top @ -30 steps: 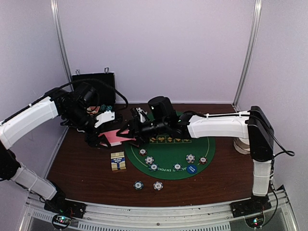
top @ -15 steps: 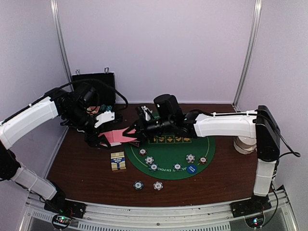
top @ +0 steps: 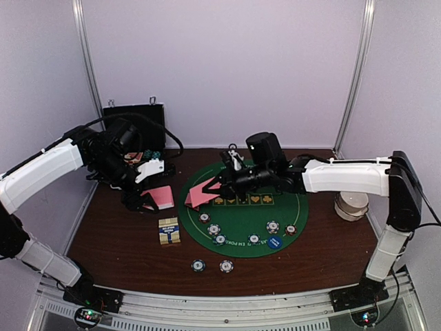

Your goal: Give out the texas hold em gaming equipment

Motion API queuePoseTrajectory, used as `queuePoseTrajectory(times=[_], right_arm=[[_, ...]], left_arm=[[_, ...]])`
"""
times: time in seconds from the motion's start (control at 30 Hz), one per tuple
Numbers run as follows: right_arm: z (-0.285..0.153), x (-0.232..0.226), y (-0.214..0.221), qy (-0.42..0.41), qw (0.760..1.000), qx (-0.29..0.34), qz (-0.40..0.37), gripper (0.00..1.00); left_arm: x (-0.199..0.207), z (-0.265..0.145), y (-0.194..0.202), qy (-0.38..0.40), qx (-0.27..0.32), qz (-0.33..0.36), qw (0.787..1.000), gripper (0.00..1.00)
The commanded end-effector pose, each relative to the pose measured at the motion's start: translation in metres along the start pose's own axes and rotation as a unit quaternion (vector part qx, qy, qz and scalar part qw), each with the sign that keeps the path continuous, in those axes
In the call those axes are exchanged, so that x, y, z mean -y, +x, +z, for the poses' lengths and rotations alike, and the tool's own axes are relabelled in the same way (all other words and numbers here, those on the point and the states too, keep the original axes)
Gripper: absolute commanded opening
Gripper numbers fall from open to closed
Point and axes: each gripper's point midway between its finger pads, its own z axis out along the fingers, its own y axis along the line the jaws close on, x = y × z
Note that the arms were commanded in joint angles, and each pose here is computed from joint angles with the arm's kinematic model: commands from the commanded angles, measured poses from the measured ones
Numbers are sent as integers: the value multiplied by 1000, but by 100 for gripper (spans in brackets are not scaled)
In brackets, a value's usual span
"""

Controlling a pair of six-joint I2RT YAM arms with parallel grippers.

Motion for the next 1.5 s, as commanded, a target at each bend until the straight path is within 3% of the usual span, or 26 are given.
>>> queuePoseTrajectory(times=[0.0,0.4,0.83,1.03,1.13,1.4,1.47], right_arm=[[-36,33,-1,44,999,-2,2,0],[-60,153,18,191,980,-60,24,0],[-57,207,17,278,956,-93,-4,0],[-67,219,16,325,940,-103,-22,22],[-73,219,13,340,934,-100,-31,28],[-89,196,-6,363,927,-74,-62,48],[-93,181,-15,360,928,-56,-74,57]], left_arm=[[-3,-8,-8,-15,23,10,1000,0],[-2,-10,-10,-14,28,8,999,0],[-1,-10,-10,-10,26,6,1000,0],[0,-11,-10,-10,26,8,1000,0],[0,-11,-9,-8,25,7,1000,0],[1,-11,-9,-8,25,7,1000,0],[1,-11,-9,-7,25,6,1000,0]])
